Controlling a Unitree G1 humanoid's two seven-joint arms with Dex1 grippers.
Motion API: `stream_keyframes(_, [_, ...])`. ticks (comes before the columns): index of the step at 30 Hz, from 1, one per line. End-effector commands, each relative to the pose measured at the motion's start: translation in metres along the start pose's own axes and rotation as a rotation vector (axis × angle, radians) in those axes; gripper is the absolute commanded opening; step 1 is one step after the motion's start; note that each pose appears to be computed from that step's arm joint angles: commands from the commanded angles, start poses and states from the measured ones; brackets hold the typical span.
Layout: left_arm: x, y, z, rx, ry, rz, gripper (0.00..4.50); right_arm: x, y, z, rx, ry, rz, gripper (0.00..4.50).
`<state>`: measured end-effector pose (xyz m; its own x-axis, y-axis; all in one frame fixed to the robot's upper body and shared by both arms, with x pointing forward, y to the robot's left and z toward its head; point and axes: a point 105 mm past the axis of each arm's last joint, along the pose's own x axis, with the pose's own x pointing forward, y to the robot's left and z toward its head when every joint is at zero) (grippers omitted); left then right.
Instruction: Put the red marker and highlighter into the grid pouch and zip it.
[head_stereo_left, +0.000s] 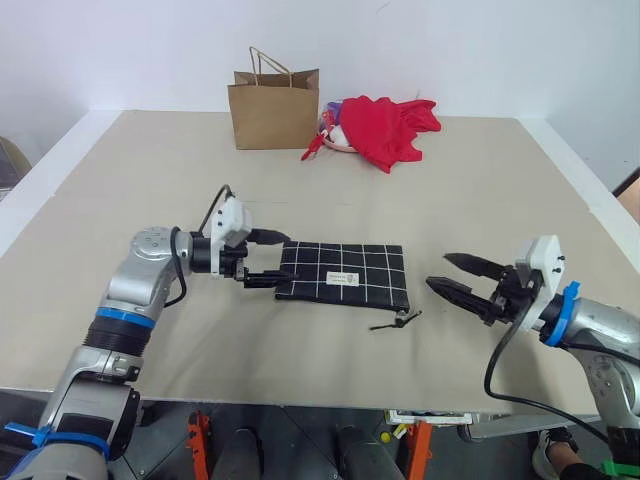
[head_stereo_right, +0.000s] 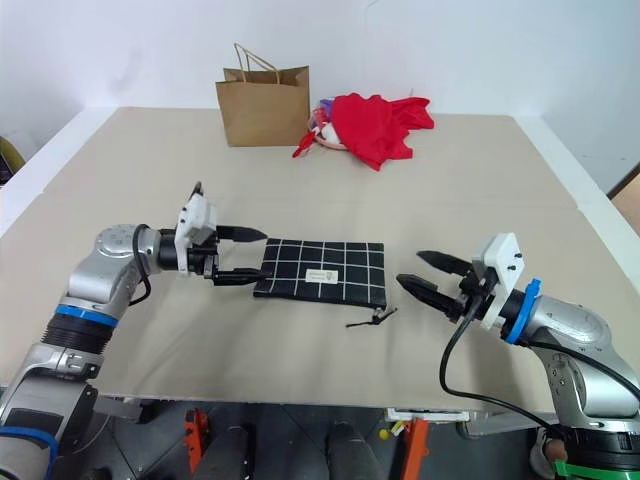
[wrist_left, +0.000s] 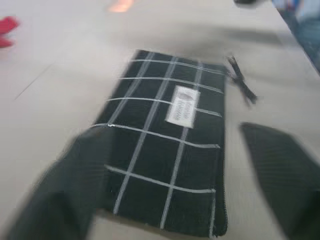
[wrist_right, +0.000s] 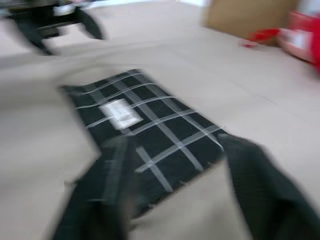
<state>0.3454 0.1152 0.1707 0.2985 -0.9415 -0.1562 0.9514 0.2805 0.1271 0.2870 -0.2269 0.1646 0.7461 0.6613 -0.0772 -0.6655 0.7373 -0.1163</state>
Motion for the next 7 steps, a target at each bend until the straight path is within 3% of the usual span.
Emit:
stream_keyframes(1, [-0.016, 0.01, -0.007, -0.039, 0.017, 0.15, 4.5, -0.018, -0.022, -0.001, 0.025, -0.014, -0.194, 4.47])
stream_keyframes(4, [-0.027, 0.017, -0.028, -0.071, 0.056, 0.32, 4.5, -0.051, -0.042, -0.021, 0.064, -0.004, -0.425, 4.47])
stream_keyframes(7, [-0.033, 0.019, -0.04, -0.068, 0.06, 0.425, 4.5, -0.073, -0.043, -0.034, 0.086, 0.004, -0.543, 4.47])
